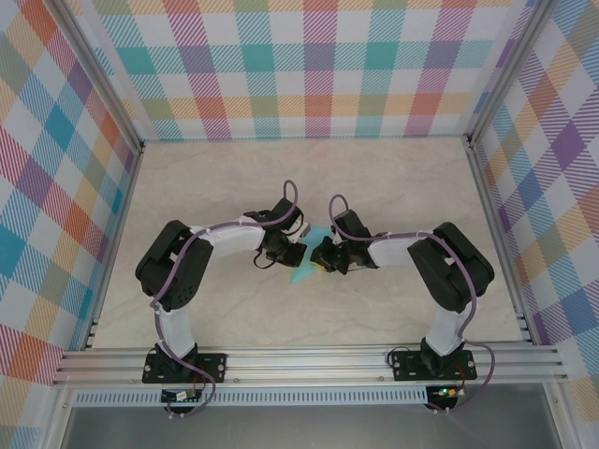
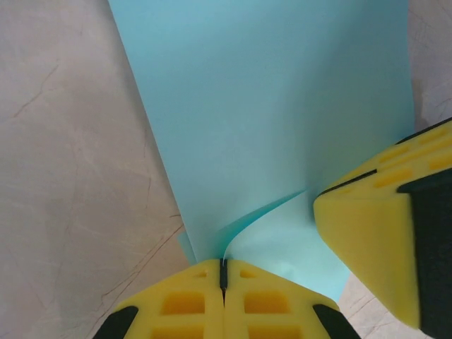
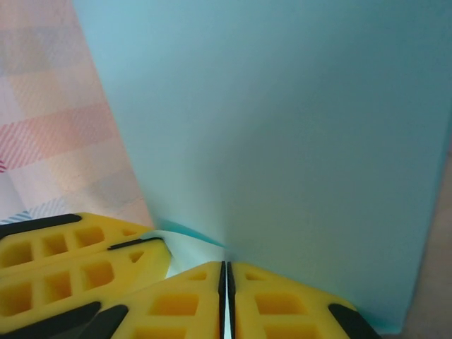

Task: Fold a paper plane with a square sheet of paper (pick it up from the middle)

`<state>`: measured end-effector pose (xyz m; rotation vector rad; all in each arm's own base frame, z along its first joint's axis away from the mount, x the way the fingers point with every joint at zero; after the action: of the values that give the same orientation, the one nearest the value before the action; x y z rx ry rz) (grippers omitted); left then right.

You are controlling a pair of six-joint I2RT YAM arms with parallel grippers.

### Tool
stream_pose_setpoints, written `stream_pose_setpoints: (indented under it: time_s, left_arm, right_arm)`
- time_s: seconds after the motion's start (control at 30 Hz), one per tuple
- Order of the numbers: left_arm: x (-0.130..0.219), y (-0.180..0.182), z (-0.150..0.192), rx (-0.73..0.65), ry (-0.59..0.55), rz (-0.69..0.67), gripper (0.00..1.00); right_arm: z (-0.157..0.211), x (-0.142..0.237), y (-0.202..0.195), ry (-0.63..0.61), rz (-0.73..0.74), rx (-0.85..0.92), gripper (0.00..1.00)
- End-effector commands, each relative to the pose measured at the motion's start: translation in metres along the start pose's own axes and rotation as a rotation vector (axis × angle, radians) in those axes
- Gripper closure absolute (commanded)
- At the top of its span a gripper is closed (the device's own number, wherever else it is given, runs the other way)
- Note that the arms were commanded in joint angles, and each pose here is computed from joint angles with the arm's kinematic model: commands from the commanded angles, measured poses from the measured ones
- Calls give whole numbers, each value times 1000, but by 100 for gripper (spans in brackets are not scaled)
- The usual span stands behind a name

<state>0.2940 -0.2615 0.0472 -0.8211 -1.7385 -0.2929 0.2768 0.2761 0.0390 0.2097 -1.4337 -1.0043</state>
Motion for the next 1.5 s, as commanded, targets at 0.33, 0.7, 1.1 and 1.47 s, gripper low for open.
stream_pose_setpoints:
  time_s: [0.33,0.7,1.1,1.47]
  left_arm:
    - [-10,13,23,30,74,-35,100]
    - [-9,13,21,31,69,-32,100]
    - [-9,13,22,28,74,-33,100]
    - [-9,14,24,28,76,-35,100]
  right_arm:
    - [20,20,21,29,-122,27,87]
    - [29,-13,-3,55,-34,-9,89]
    - [10,16,17,-8,-79,35,87]
    - [-9,4,-12,-38,24,-23,88]
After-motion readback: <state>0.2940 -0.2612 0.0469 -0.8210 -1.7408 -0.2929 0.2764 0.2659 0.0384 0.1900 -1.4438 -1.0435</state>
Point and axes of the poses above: each hand's point on the last joint's axis, 136 mm out from that joint toward the fingers, its own x axis back along the fingers, its own y axis along the line the jaws close on, z = x × y, the point moved 3 cm from there along x, back along the fingers, and after that the axes turned 14 degrees about -x, right-handed, at the moved point
